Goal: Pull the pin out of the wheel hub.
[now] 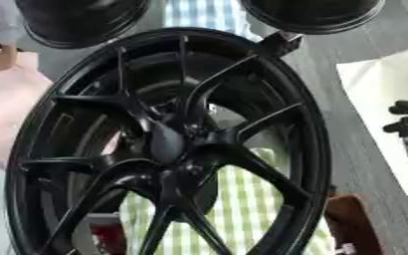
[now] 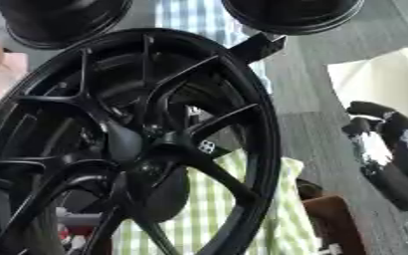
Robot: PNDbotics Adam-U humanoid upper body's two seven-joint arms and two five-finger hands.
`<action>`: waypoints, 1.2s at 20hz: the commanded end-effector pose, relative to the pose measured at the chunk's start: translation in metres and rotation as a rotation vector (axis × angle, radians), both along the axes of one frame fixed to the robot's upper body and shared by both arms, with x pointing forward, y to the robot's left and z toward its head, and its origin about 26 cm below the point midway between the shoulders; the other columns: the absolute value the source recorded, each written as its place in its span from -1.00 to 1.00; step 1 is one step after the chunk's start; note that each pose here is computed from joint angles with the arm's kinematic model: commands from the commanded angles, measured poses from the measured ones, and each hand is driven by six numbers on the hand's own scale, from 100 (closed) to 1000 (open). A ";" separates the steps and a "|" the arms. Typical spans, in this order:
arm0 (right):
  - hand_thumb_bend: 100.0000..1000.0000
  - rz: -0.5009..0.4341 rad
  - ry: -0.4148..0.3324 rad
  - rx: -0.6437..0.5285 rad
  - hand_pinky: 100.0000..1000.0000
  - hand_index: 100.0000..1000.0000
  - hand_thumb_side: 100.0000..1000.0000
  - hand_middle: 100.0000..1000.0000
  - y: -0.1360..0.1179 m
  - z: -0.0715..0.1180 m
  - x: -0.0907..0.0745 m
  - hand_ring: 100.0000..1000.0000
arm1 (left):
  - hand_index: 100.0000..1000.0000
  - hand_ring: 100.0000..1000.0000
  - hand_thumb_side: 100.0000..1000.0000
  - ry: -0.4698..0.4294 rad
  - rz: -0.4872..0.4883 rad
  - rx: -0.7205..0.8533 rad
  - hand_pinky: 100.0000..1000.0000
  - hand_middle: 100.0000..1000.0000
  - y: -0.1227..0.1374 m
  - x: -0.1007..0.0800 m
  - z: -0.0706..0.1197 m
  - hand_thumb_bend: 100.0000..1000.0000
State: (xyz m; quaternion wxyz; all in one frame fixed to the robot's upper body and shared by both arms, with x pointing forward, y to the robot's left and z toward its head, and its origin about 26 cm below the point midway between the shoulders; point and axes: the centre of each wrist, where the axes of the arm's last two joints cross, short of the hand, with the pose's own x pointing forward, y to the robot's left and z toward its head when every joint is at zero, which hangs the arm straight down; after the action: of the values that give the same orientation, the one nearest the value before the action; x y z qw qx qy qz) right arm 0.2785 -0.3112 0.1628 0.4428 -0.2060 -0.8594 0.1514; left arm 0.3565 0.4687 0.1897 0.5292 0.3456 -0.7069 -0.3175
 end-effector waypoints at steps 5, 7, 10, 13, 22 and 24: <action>-1.00 -0.002 -0.023 -0.009 0.80 0.59 0.24 0.43 -0.002 0.007 -0.001 0.25 | 0.86 0.63 1.00 0.074 0.063 0.138 0.96 0.64 0.006 -0.004 0.011 -1.00; -1.00 -0.001 -0.023 -0.009 0.80 0.59 0.24 0.43 -0.002 0.007 -0.001 0.25 | 0.89 0.62 1.00 0.101 0.047 0.141 0.93 0.64 0.004 -0.004 0.011 -1.00; -1.00 0.000 -0.024 -0.010 0.80 0.59 0.24 0.43 -0.002 0.007 -0.001 0.25 | 0.89 0.63 1.00 0.130 0.020 0.147 0.93 0.66 0.003 -0.004 0.014 -1.00; -1.00 0.001 -0.025 -0.010 0.80 0.59 0.24 0.43 -0.002 0.008 -0.001 0.25 | 0.83 0.62 1.00 0.132 0.003 0.158 0.92 0.65 0.001 -0.005 0.019 -1.00; -1.00 -0.001 -0.028 -0.007 0.80 0.59 0.23 0.43 -0.003 0.008 -0.001 0.25 | 0.54 0.32 -0.22 0.003 0.030 0.063 0.76 0.30 -0.007 -0.005 0.030 -1.00; -1.00 -0.001 -0.027 -0.007 0.80 0.59 0.23 0.43 -0.003 0.008 -0.001 0.25 | 0.53 0.24 -0.17 -0.108 -0.013 -0.070 0.78 0.26 -0.023 -0.004 0.037 -1.00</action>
State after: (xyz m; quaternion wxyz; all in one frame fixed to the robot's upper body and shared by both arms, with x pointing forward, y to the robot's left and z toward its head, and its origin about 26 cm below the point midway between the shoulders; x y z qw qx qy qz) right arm 0.2790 -0.3121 0.1644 0.4409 -0.2050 -0.8612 0.1481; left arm 0.3559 0.4466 0.2074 0.5255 0.3349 -0.7201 -0.3051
